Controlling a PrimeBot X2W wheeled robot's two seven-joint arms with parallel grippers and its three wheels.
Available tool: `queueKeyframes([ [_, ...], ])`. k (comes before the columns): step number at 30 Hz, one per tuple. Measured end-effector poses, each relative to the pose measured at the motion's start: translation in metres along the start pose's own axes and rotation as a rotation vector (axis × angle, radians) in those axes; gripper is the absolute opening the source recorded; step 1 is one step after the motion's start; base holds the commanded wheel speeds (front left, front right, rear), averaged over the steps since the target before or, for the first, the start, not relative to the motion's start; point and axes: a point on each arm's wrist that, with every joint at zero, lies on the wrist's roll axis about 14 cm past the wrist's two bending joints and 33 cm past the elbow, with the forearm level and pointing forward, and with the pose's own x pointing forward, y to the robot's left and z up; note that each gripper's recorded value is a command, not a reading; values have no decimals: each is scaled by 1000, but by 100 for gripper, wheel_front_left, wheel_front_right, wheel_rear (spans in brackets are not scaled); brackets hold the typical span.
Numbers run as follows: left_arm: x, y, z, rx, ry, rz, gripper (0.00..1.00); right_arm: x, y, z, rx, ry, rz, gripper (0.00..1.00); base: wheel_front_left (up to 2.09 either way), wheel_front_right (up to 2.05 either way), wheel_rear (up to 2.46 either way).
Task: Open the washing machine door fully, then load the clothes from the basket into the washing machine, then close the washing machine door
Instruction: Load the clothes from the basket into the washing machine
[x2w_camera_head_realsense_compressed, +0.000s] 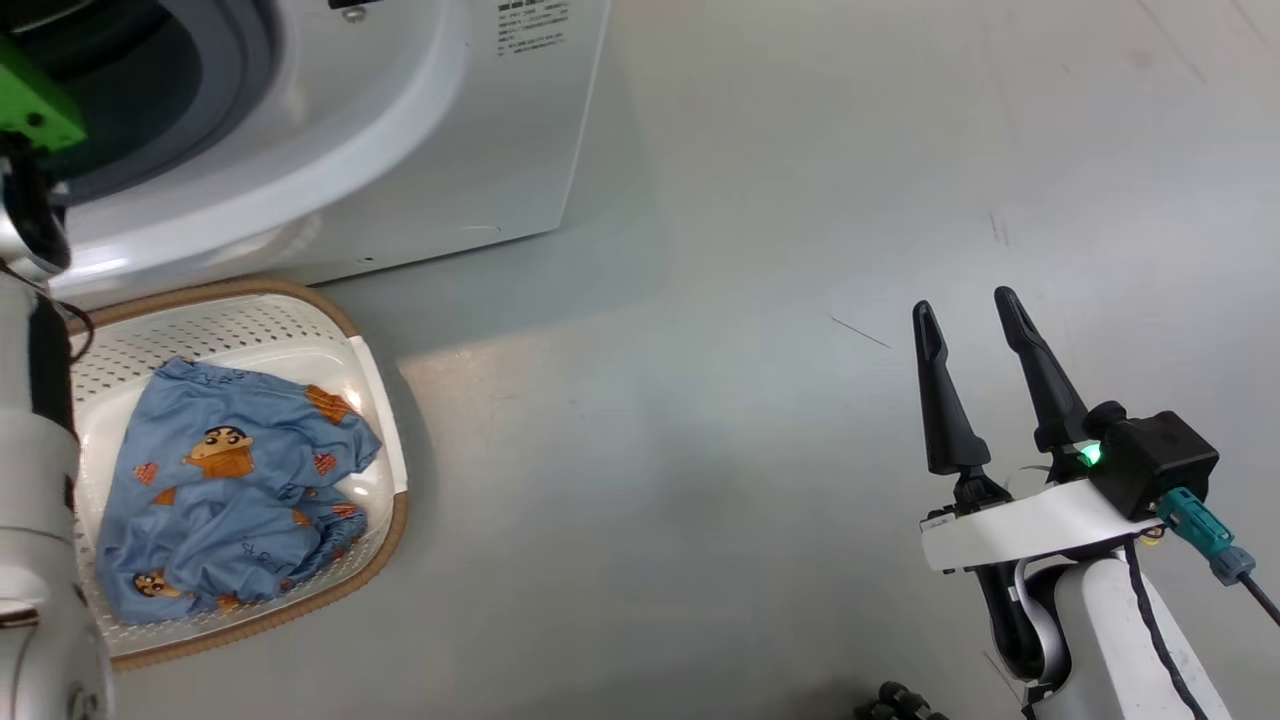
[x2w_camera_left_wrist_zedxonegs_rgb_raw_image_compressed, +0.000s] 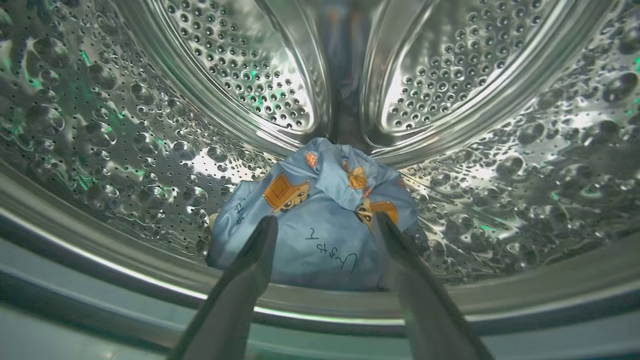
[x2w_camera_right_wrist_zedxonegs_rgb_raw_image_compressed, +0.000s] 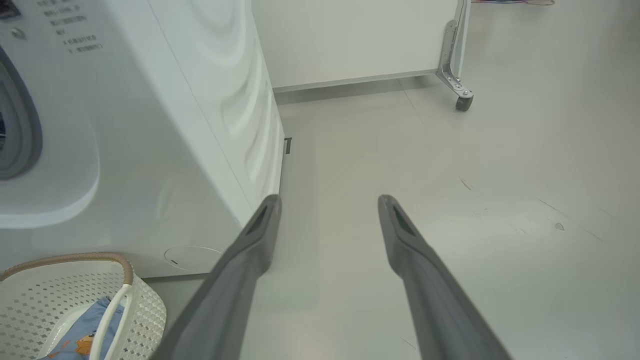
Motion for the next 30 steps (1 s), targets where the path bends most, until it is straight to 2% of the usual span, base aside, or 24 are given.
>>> queueKeyframes([
  [10, -54, -6, 1, -6, -15, -57, 100, 3, 20, 21, -27, -65, 68, 100, 0, 0, 0],
  [17, -97, -3, -14, -7, 20, -73, 100, -2, 32, 39, -36, -116, 102, 100, 0, 0, 0],
  [22, -132, -5, -33, -20, 70, -88, 100, -12, 36, 49, -48, -141, 120, 100, 0, 0, 0],
  [30, -180, 0, -41, -39, 88, -93, 100, -34, 42, 64, -57, -187, 140, 100, 0, 0, 0],
])
